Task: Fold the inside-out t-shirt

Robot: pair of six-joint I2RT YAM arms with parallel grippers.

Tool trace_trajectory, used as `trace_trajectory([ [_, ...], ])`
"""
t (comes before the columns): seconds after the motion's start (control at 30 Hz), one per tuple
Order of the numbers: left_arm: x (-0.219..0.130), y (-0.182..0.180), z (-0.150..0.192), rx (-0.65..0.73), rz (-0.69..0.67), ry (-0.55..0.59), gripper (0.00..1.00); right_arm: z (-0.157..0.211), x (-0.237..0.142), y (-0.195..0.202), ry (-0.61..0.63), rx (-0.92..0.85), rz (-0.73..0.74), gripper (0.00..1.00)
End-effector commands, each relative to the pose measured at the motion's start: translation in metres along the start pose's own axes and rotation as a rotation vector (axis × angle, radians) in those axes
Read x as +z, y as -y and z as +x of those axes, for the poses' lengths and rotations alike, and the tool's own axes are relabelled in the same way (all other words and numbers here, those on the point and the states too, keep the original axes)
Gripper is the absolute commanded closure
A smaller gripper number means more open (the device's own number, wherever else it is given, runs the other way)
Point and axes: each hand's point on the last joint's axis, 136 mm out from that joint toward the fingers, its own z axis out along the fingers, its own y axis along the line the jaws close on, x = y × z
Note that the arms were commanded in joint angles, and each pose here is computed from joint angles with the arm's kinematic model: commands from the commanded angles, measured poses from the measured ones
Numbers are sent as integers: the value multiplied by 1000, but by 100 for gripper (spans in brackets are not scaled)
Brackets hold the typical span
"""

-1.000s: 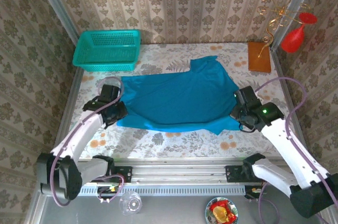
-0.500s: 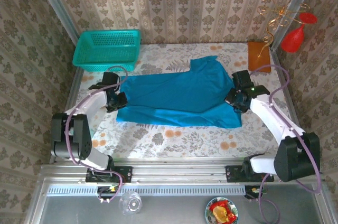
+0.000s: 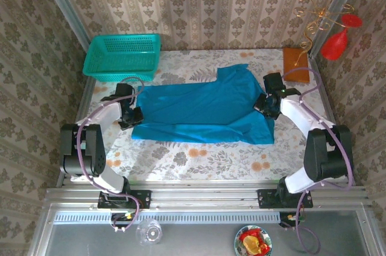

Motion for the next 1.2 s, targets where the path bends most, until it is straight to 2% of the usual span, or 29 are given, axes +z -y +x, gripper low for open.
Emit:
trace_trajectory([
  [0.0,-9,0,-13,8,0,40,94,-18,2,-14,24,-21,-36,100],
  [0.1,-14,1,-14,9,1,42,83,-24,7,-14,25,-15,-26,100],
  [0.23,-36,-10,-11,15,-42,77,68,-25,2,-19,15,-35,-44,68],
  [0.33,-46,-21,3,16,-67,76,62,-23,-12,-17,22,-52,-52,59],
  [0.47,-36,-22,28,31,-27,5,61,-5,-24,-8,-2,-91,-61,54],
  [0.6,-17,-13,41,53,58,-67,61,29,-25,-10,-118,-189,-150,51],
  [0.77,-8,-1,31,84,148,-87,58,66,-18,-16,-230,-221,-276,45],
  [0.9,-5,5,21,78,205,-92,59,82,-8,-6,-270,-203,-262,44],
  [1.17,5,-3,18,52,207,-125,59,93,4,8,-304,-190,-216,44],
])
